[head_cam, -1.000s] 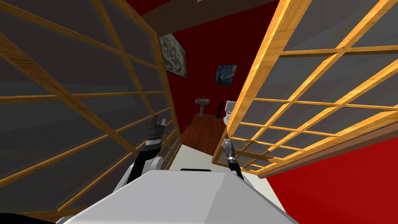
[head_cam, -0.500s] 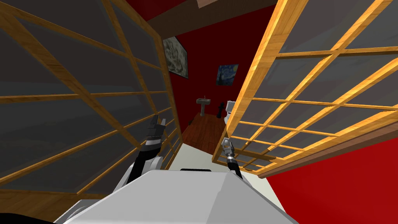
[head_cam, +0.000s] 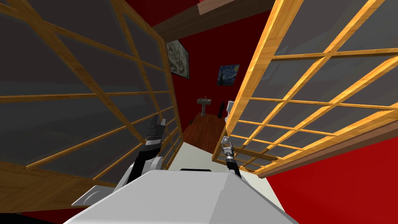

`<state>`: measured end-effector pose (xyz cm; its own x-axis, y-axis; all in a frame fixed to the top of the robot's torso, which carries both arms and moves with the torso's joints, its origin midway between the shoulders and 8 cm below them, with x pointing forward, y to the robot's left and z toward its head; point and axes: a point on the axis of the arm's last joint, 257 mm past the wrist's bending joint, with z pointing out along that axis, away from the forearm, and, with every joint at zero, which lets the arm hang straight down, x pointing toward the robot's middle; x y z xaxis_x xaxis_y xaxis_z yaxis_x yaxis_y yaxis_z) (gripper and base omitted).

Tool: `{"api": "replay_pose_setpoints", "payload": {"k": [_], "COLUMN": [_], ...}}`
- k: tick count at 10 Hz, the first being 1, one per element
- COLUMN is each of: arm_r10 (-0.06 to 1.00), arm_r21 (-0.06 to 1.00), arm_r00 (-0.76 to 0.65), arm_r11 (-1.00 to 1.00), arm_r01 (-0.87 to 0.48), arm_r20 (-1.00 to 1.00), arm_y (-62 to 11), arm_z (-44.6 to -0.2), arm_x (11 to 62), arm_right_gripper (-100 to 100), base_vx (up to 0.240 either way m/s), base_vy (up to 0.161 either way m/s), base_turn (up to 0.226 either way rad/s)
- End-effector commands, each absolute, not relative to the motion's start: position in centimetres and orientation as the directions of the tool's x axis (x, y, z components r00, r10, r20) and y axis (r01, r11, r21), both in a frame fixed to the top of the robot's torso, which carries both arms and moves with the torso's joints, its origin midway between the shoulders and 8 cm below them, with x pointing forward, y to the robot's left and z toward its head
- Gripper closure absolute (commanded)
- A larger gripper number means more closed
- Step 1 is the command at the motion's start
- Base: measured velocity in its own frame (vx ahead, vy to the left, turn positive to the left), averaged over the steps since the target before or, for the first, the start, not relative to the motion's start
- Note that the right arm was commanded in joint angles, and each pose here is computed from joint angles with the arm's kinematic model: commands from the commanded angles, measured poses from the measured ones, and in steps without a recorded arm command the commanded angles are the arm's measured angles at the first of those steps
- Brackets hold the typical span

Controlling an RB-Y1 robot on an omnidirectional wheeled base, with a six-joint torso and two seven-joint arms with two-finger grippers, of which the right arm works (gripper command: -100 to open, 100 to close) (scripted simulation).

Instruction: Pull the door open

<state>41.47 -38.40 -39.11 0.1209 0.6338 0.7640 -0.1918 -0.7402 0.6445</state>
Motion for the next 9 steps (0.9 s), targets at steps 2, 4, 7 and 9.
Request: {"api": "replay_pose_setpoints", "payload": {"k": [2,4,7,9], "arm_r10": [0.56,0.512,0.41,0.359], "arm_r21": [0.57,0.521,0.419,0.366], "arm_r00": [0.11,0.103,0.086,0.077], "arm_r11": [-0.794,-0.825,-0.876,-0.897], "arm_r01": [-0.209,-0.22,-0.239,-0.248], "arm_r20": [0.821,0.853,0.908,0.93], "arm_y": [-38.21,-38.07,-37.8,-37.67], "arm_z": [-39.17,-39.22,-39.32,-39.37], "arm_x": [41.54,41.58,41.66,41.69], "arm_right_gripper": [-100,-100,-100,-100], "base_vx": [-0.065,-0.06,-0.065,-0.045], "base_vy": [-0.025,-0.013,-0.019,-0.015], "base_turn": [0.043,0.035,0.043,0.03]}}
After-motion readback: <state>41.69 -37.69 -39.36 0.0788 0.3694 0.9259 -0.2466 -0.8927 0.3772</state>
